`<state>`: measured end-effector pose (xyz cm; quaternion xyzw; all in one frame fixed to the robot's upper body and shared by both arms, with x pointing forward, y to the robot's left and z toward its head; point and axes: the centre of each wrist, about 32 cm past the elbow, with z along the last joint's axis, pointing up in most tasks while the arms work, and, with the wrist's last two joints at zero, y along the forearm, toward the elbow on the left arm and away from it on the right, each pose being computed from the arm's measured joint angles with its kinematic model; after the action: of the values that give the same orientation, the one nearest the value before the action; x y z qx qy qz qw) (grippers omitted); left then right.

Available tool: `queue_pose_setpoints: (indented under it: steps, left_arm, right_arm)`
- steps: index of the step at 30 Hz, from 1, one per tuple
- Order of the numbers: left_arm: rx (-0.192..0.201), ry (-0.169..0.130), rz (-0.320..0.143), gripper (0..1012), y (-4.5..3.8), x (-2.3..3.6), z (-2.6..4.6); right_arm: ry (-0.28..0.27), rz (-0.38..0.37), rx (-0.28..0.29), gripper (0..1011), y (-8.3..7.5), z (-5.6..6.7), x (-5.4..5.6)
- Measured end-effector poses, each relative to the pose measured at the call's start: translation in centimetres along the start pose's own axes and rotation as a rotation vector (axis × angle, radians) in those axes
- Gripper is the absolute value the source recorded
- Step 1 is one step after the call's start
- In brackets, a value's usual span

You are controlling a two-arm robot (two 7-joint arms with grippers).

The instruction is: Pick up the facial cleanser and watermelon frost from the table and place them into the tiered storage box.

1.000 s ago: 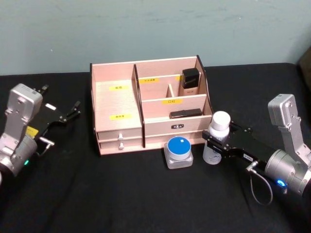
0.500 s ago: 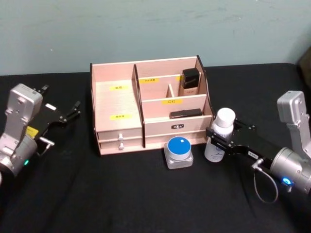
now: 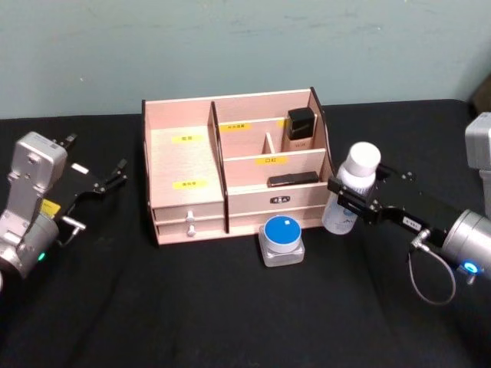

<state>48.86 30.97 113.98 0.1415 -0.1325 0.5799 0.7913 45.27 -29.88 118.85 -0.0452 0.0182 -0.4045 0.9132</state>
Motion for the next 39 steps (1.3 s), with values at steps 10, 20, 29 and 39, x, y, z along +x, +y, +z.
queue_pose_setpoints:
  steps: [10, 20, 29, 39]
  left_arm:
    - [0.000, 0.000, 0.000, 1010, 0.00, 0.00, 0.00]
    - [0.000, 0.000, 0.000, 1010, 0.00, 0.00, 0.00]
    - [0.000, 0.000, 0.000, 1010, 0.00, 0.00, 0.00]
    - [0.000, 0.000, 0.000, 1010, 0.00, 0.00, 0.00]
  right_arm:
    - [-0.028, 0.064, 0.057, 602, 0.9, 3.4, -0.8]
    - [-0.038, 0.127, 0.071, 603, 3.5, 5.1, -1.7]
    - [-0.056, 0.137, 0.059, 603, 6.8, 5.4, -2.0]
    - [-0.052, 0.116, 0.056, 602, 10.4, 5.6, -1.8]
